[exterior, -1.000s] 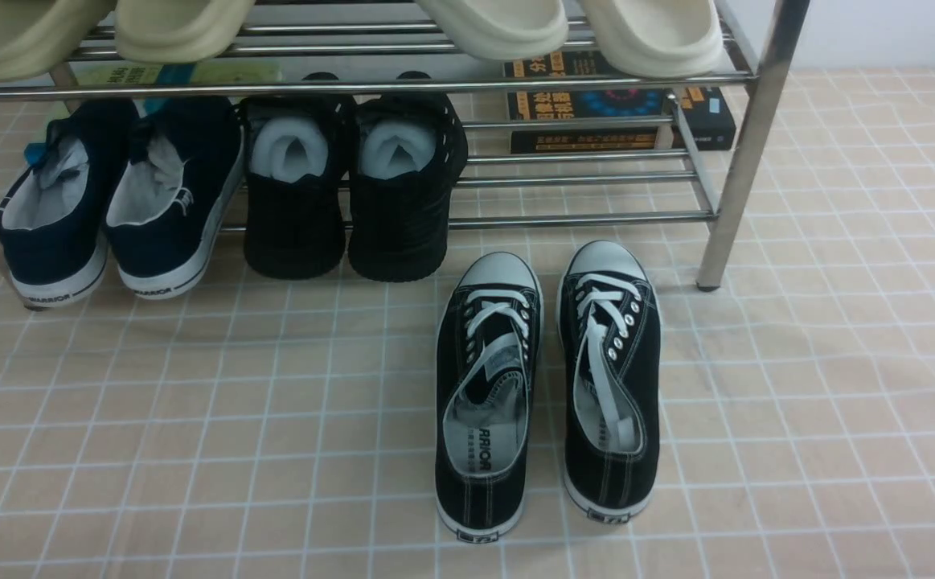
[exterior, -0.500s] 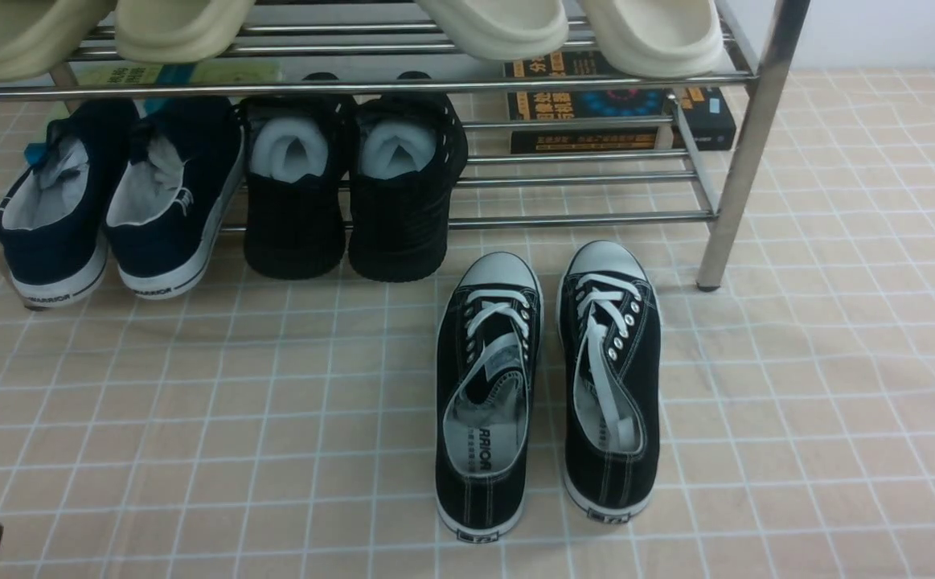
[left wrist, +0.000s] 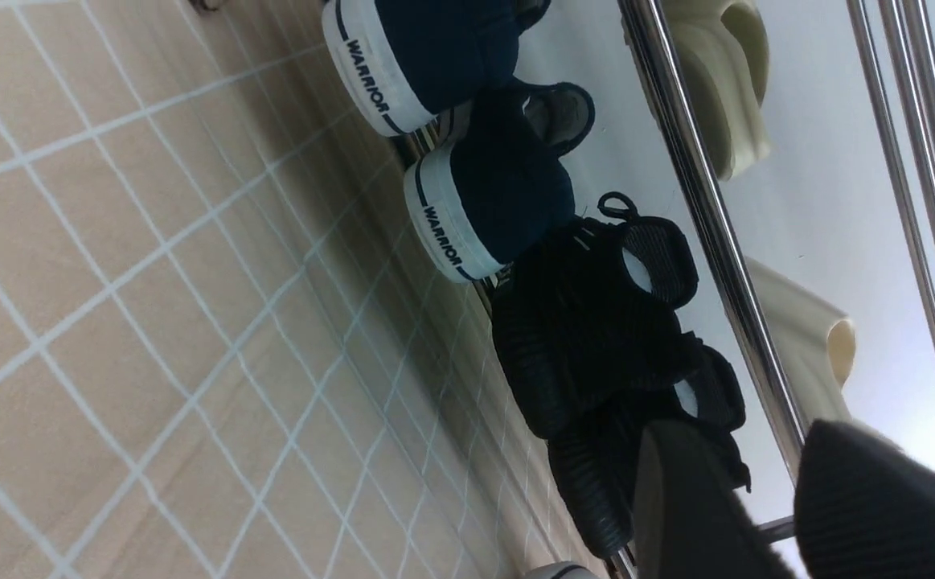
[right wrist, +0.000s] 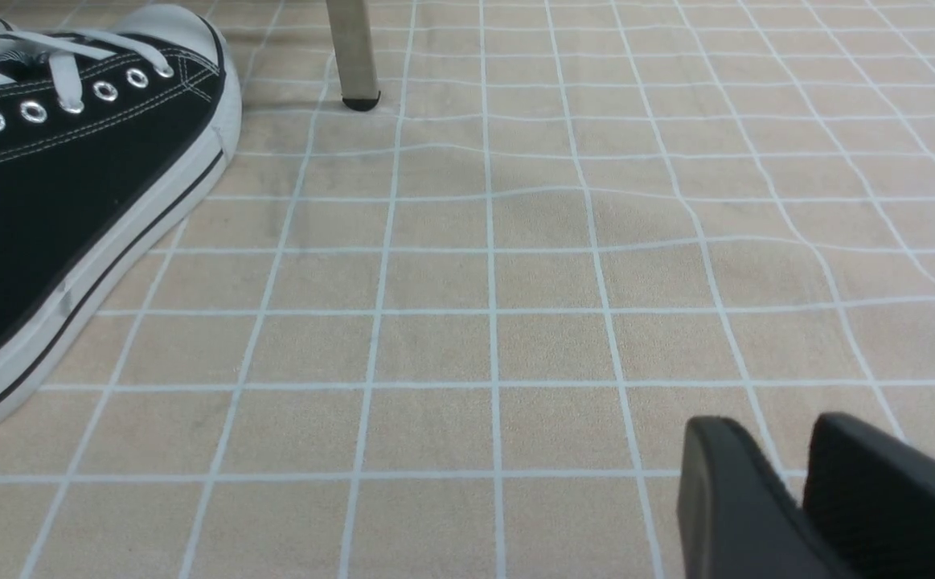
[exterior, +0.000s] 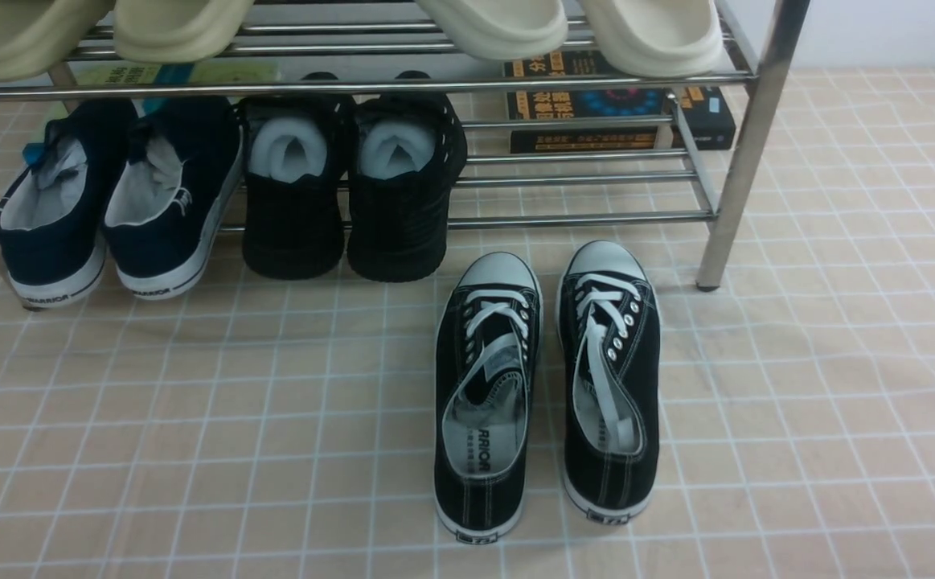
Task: Take the shoes off the shelf from the light coffee tablecloth by hand.
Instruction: 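Grasp the leftmost shoe on the bottom shelf of the shoe rack with the left gripper, then set the held shoe down on the floor in front of the rack with the left gripper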
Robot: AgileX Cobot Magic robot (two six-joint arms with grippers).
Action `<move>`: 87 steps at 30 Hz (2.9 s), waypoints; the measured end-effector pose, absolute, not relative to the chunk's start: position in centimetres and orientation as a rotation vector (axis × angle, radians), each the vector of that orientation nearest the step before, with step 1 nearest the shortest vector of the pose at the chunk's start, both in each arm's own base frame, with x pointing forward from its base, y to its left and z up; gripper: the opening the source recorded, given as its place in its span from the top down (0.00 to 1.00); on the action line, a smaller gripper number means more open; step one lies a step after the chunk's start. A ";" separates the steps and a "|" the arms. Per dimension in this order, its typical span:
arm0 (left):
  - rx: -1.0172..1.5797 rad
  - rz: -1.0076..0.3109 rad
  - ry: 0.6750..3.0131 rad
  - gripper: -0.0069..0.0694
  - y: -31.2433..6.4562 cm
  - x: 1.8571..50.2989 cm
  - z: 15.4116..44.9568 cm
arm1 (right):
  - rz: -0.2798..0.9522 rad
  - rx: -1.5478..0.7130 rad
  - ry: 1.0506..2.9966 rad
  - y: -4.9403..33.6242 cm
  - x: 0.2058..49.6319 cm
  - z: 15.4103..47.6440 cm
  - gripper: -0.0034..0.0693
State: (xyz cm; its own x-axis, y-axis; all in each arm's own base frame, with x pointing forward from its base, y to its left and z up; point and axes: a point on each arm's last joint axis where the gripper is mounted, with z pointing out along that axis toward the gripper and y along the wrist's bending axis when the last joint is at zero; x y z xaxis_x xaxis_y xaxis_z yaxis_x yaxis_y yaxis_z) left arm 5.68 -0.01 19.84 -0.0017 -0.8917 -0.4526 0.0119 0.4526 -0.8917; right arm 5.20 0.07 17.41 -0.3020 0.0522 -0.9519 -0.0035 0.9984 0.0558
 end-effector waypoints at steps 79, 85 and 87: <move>-0.477 0.066 2.617 0.86 8.9 39.9 28.1 | 0.055 0.035 1.878 0.1 5.2 17.4 0.63; -0.484 0.092 2.649 0.86 8.3 36.0 32.8 | 0.055 0.035 1.878 0.1 5.2 17.4 0.63; -0.484 0.118 2.642 0.86 8.0 34.0 35.1 | 0.055 0.035 1.878 0.1 5.2 17.4 0.63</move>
